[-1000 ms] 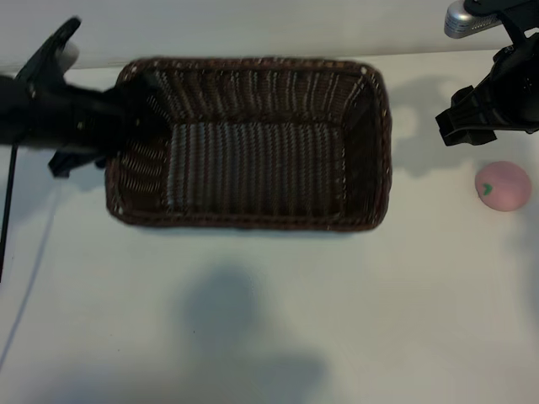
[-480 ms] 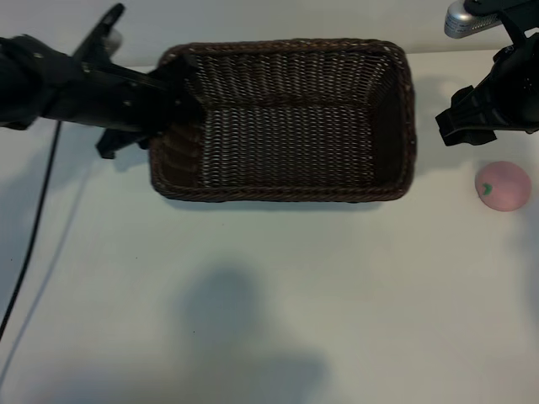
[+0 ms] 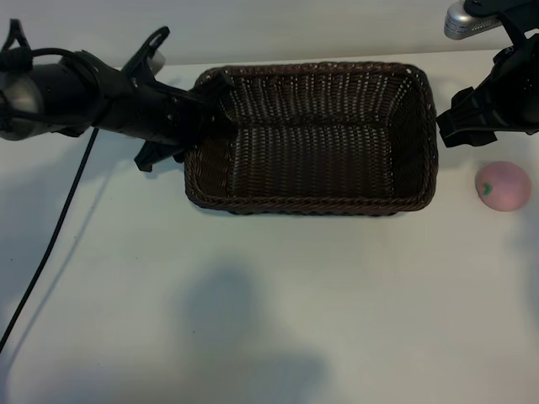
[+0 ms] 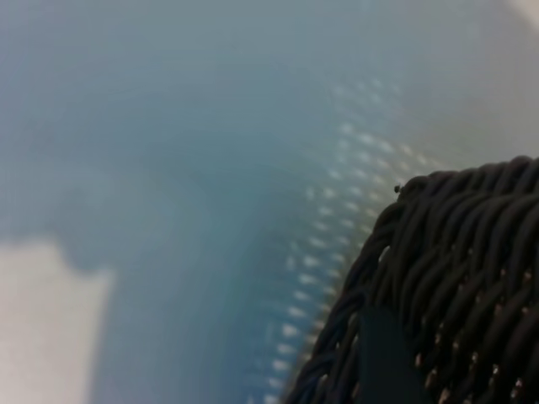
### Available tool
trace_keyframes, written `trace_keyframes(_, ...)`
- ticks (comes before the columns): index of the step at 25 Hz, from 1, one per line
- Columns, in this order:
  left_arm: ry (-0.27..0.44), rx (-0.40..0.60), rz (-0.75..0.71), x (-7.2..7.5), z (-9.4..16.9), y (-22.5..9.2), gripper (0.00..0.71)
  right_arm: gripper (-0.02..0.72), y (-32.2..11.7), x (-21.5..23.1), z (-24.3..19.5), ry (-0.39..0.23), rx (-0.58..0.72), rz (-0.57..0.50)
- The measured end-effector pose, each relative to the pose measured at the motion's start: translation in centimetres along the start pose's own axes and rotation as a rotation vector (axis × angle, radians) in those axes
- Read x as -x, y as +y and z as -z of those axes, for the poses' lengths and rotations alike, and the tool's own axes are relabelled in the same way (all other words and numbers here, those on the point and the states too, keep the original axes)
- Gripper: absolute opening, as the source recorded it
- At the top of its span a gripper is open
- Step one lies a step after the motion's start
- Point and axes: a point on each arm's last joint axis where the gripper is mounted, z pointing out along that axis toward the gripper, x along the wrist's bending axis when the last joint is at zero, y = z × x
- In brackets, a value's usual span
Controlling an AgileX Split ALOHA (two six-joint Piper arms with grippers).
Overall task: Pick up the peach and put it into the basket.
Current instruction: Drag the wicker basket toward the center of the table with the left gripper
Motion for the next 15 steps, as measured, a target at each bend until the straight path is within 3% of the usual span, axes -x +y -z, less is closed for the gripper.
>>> trace_keyframes(15, 0.001, -0.004, 0.023, -0.09, -0.22, 0.0, 0.417, 0.565, 0.0, 0.0, 0.0, 0.0, 0.0, 0.0)
